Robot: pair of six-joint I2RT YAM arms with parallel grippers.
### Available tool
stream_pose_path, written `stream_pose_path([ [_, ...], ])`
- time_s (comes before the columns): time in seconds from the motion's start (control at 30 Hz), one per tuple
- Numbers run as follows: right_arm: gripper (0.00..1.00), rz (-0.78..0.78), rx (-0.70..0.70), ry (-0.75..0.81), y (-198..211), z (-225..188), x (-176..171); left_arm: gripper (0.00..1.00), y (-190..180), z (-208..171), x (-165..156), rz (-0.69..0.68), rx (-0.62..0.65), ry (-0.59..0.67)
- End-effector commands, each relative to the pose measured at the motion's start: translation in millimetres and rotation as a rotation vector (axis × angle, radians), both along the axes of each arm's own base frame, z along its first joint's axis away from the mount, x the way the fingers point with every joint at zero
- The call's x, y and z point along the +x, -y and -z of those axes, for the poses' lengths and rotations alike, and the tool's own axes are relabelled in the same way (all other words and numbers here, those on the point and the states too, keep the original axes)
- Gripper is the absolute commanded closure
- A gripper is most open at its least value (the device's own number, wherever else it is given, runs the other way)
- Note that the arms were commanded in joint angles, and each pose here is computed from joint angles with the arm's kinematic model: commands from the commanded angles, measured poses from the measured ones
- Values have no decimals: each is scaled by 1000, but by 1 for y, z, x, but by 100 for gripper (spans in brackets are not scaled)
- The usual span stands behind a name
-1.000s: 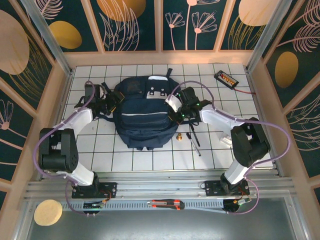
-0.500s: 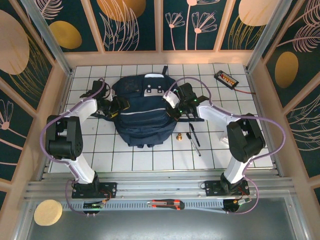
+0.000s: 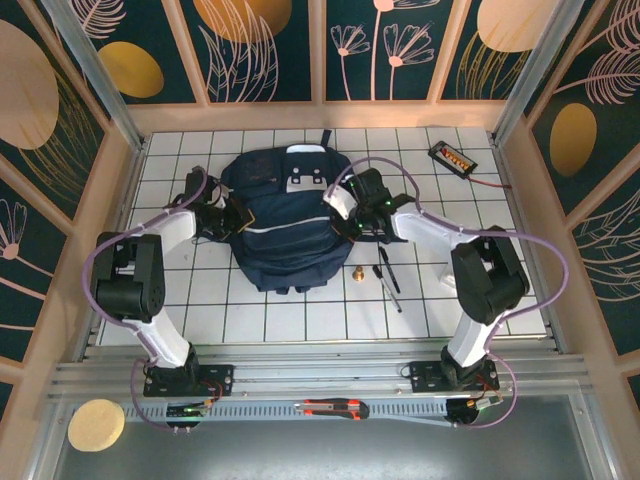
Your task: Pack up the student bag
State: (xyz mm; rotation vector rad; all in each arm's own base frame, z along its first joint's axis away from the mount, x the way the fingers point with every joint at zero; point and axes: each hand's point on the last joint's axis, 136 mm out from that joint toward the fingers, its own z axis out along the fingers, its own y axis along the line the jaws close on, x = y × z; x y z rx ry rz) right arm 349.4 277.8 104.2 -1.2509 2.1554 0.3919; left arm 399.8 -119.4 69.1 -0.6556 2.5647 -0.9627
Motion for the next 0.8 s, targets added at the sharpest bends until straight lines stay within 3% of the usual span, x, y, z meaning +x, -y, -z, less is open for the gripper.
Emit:
stream_pose_path([
  [0.0,100,-187,44,40,-8,-16,-48,100,-2,-13,8,-169,-95,37],
  [0.13,100,-277,50,85,4,-20,-74,100,-18,-23,16,-280,-124,78],
  [0.37,100,-322,103,76,-15,-31,-76,100,-17,-39,30,-314,-183,113],
  [0.77,100,-211,76,-206,-76,-8,-78,100,-14,-59,14,-402,-285,164],
])
